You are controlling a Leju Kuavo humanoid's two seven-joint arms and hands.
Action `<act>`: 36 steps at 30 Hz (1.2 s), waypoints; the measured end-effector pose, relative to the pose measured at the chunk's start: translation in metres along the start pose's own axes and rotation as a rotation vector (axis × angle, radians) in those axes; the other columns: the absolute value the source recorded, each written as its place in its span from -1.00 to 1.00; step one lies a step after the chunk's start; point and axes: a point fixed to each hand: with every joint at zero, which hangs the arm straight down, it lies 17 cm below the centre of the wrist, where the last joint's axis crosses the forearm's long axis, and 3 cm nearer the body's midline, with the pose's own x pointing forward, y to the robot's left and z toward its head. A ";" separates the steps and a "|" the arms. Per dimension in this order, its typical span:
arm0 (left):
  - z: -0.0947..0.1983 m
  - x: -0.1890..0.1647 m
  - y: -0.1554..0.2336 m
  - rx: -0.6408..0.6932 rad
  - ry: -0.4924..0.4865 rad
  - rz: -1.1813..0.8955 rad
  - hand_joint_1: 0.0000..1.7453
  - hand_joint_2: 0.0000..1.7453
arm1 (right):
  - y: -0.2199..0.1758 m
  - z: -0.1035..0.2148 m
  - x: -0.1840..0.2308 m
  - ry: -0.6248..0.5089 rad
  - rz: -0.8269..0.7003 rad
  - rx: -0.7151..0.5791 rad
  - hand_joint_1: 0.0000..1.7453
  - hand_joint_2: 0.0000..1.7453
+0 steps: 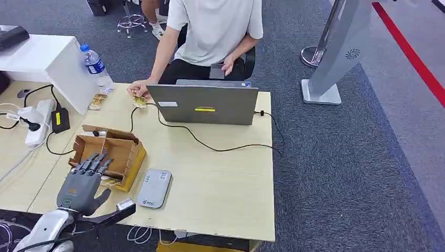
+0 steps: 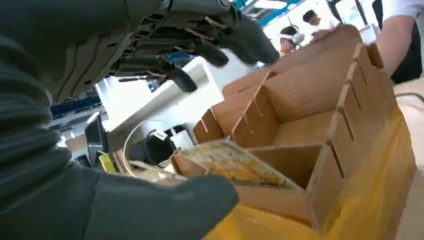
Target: Pass the card to the sensor for recognition and then transmit it.
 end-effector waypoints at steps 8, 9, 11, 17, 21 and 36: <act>0.002 -0.003 -0.008 -0.031 0.000 0.023 1.00 1.00 | 0.000 0.000 0.000 0.002 -0.002 0.000 -1.00 1.00; 0.001 -0.003 -0.008 -0.030 0.000 0.027 1.00 1.00 | 0.000 0.000 0.000 0.001 -0.002 -0.001 -1.00 1.00; 0.000 -0.003 -0.008 -0.030 -0.003 0.033 1.00 1.00 | 0.000 0.000 0.000 0.000 0.001 -0.001 -1.00 1.00; -0.001 0.000 -0.004 -0.013 -0.016 0.055 1.00 1.00 | -0.001 0.000 -0.001 0.001 0.003 -0.002 -1.00 1.00; -0.002 0.005 0.011 0.057 -0.037 0.049 1.00 1.00 | -0.002 0.000 -0.001 0.000 -0.003 -0.004 -1.00 1.00; 0.046 0.069 0.158 0.550 -0.248 0.021 1.00 1.00 | -0.004 -0.001 -0.002 0.001 -0.037 -0.011 -1.00 1.00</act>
